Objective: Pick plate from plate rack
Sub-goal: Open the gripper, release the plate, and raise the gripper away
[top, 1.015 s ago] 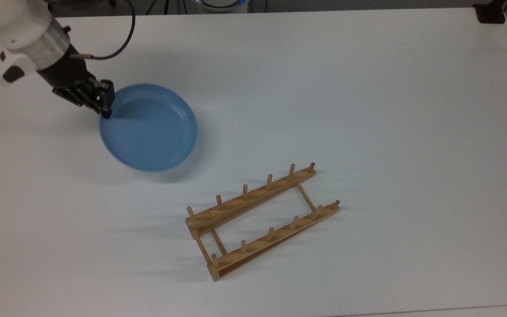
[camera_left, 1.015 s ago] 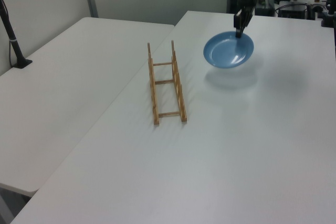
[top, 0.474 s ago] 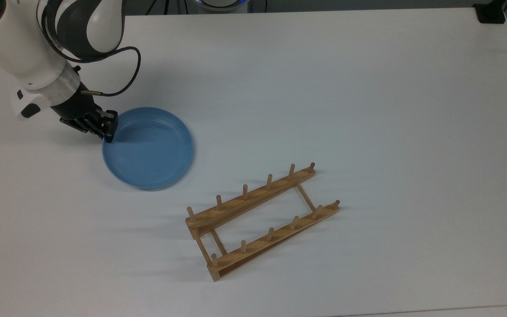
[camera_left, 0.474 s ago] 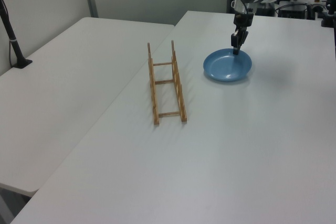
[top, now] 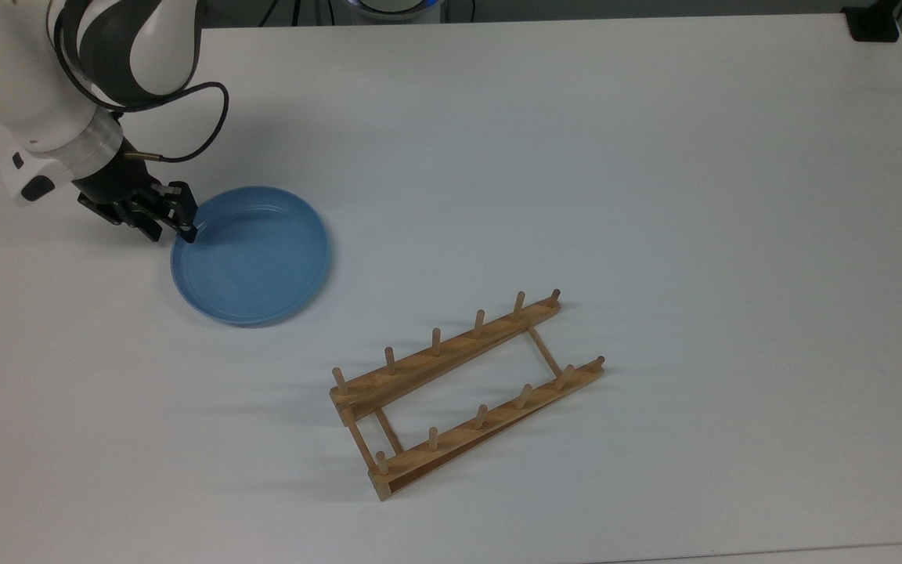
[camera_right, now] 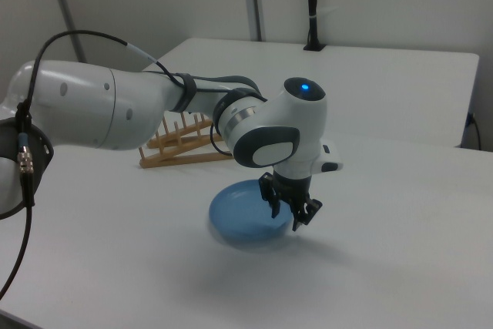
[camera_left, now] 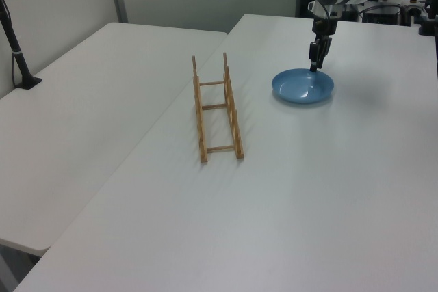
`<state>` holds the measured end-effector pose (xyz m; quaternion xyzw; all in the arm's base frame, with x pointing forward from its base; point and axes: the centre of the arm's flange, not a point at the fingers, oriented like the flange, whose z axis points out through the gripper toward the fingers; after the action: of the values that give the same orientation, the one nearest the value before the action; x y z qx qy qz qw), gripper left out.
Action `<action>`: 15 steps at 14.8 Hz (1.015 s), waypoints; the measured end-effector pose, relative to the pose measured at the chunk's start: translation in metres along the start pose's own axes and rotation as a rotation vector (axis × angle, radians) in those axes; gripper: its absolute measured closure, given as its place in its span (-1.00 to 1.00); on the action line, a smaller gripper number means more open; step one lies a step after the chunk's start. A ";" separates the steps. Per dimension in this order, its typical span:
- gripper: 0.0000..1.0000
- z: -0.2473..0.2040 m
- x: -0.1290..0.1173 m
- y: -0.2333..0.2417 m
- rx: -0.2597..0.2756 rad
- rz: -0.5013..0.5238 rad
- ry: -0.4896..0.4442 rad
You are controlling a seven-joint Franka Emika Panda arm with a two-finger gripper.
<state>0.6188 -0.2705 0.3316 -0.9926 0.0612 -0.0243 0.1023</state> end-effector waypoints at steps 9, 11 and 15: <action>-1.00 -0.091 0.010 -0.118 -0.148 0.035 0.031; -1.00 -0.123 -0.001 -0.173 -0.166 0.019 0.022; -1.00 -0.177 -0.040 -0.240 -0.164 -0.053 -0.030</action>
<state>0.5968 -0.0673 0.5527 -0.9991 0.0350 -0.0071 0.0210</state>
